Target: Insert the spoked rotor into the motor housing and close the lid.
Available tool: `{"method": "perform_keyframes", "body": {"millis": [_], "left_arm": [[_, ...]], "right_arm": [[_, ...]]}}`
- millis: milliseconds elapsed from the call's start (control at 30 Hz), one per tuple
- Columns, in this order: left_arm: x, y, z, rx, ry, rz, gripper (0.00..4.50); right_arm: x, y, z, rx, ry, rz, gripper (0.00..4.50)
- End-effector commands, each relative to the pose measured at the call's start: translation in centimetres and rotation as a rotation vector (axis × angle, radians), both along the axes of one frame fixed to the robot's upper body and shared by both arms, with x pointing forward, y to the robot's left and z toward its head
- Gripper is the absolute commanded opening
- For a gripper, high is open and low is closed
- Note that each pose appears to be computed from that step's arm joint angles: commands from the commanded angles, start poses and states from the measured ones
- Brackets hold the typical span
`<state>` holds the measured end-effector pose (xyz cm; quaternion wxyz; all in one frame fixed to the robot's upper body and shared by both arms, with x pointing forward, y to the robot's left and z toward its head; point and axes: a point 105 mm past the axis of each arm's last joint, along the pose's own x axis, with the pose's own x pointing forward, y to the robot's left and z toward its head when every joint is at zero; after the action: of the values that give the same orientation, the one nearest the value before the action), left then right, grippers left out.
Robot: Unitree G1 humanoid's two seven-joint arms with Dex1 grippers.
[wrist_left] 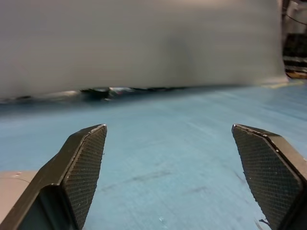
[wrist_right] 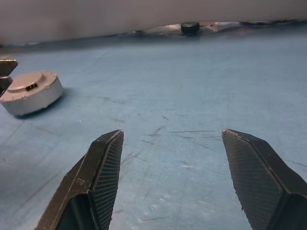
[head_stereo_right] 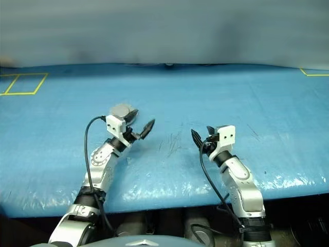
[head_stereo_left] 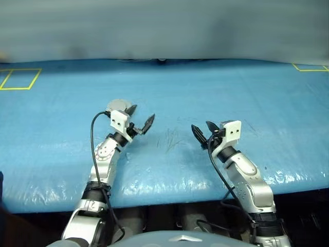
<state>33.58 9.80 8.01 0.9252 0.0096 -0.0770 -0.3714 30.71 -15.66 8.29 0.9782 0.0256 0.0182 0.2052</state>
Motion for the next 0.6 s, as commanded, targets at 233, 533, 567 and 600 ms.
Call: {"method": "perform_keyframes", "body": {"millis": [233, 533, 567, 600], "left_arm": [[-3.4, -1.6, 0.2, 0.109, -0.005, -0.339, 4.50], [-4.5, -1.6, -0.4, 0.147, 0.016, -0.426, 4.50], [-4.5, -1.7, -0.4, 0.150, 0.011, -0.429, 4.50], [-4.5, -1.7, -0.4, 0.149, 0.008, -0.430, 4.50]], "right_arm": [[-1.3, 1.1, -0.8, -0.150, -0.019, 0.159, 4.03], [-1.3, 1.5, -0.6, -0.122, -0.039, 0.160, 4.47], [-1.1, 1.4, -0.5, -0.122, -0.043, 0.150, 4.47], [-1.0, 1.3, -0.4, -0.120, -0.044, 0.143, 4.47]]}}
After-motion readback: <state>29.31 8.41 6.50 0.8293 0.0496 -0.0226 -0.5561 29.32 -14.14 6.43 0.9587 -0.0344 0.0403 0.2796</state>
